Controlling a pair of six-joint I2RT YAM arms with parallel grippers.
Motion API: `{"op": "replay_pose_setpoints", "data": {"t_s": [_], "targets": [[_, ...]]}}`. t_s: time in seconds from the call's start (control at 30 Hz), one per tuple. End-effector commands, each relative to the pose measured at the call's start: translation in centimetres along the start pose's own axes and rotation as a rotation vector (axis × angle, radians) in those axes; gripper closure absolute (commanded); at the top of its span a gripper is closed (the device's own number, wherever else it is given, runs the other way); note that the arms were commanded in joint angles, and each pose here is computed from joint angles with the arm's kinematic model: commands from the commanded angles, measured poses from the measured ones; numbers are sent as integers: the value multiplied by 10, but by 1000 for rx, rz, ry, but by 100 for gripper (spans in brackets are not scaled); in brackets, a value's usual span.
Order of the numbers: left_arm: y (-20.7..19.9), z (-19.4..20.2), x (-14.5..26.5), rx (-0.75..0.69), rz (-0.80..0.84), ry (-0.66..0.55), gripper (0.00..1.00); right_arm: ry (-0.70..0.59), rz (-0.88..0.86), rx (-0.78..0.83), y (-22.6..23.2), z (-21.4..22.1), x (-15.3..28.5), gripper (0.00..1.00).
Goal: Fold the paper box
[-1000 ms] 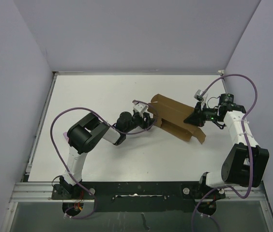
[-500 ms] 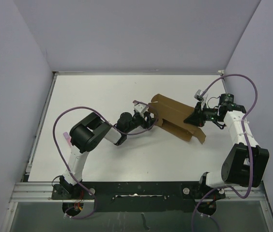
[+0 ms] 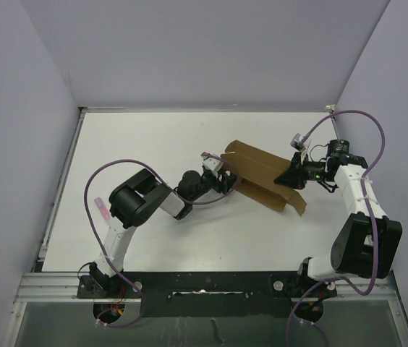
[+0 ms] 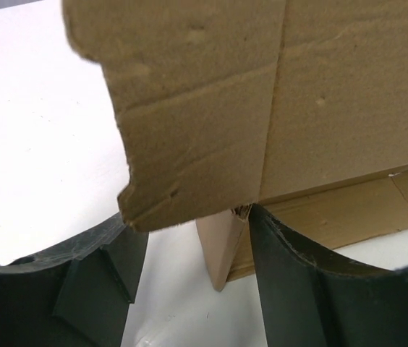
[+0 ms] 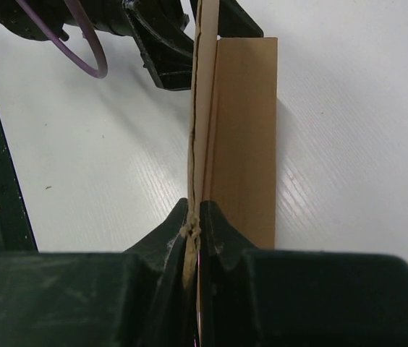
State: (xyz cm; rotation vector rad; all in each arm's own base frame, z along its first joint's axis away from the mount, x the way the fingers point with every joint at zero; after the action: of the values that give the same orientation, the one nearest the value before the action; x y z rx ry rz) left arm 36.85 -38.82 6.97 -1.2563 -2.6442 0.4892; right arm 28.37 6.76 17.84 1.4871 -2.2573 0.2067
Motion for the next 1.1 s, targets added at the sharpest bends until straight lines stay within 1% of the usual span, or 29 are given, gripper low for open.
{"op": "replay_pose_setpoints", "data": {"t_s": [0.0,0.07,0.2,0.27,0.37,0.43,0.47,0.5,0.6,0.63,0.7,0.77,0.93,1.07], "targets": [[-3,-24,-12,-33,-3,-129,48,-52,-18,14,-2,-15,2,100],[-3,-24,-12,-36,-13,-138,50,-53,-19,12,-2,-16,2,100],[-3,-25,-11,-44,-34,-145,61,-52,-17,10,-2,-16,2,100],[-3,-25,-10,-47,-49,-142,69,-53,-16,6,-3,-15,2,100],[-1,-24,-9,-47,-66,-130,77,-54,-17,-10,-3,-15,1,100],[0,-24,-8,-41,-79,-121,91,-54,-10,-21,-5,-14,0,100],[2,-23,-7,-36,-92,-109,96,-53,-8,-27,-5,-14,0,100],[2,-23,-6,-36,-100,-98,99,-53,-4,-33,-6,-14,0,100],[3,-24,-3,-37,-121,-71,99,-49,12,-35,-8,-14,-1,100],[3,-24,-2,-36,-124,-62,98,-46,14,-31,-7,-14,-2,100],[3,-24,1,-35,-129,-55,90,-38,14,-24,-7,-14,-4,100],[3,-23,4,-33,-134,-53,83,-23,11,-22,-6,-11,-8,100],[5,-21,7,-40,-133,-67,74,16,16,6,-7,-5,-11,100],[6,-21,9,-50,-137,-73,71,28,26,20,-7,-3,-10,100]]}}
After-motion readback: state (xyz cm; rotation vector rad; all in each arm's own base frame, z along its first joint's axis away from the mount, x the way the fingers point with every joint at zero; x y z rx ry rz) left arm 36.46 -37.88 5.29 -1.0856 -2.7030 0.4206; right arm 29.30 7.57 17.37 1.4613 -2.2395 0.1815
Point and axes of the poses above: each gripper's point midway between its finger pads, its own x axis back along the fingers, its own y axis along the line the jaws close on, z = x × y, the point moved 2 cm from there along x, back along the fingers, and after that the axes turned 10 degrees about x, right-handed, at the moved point
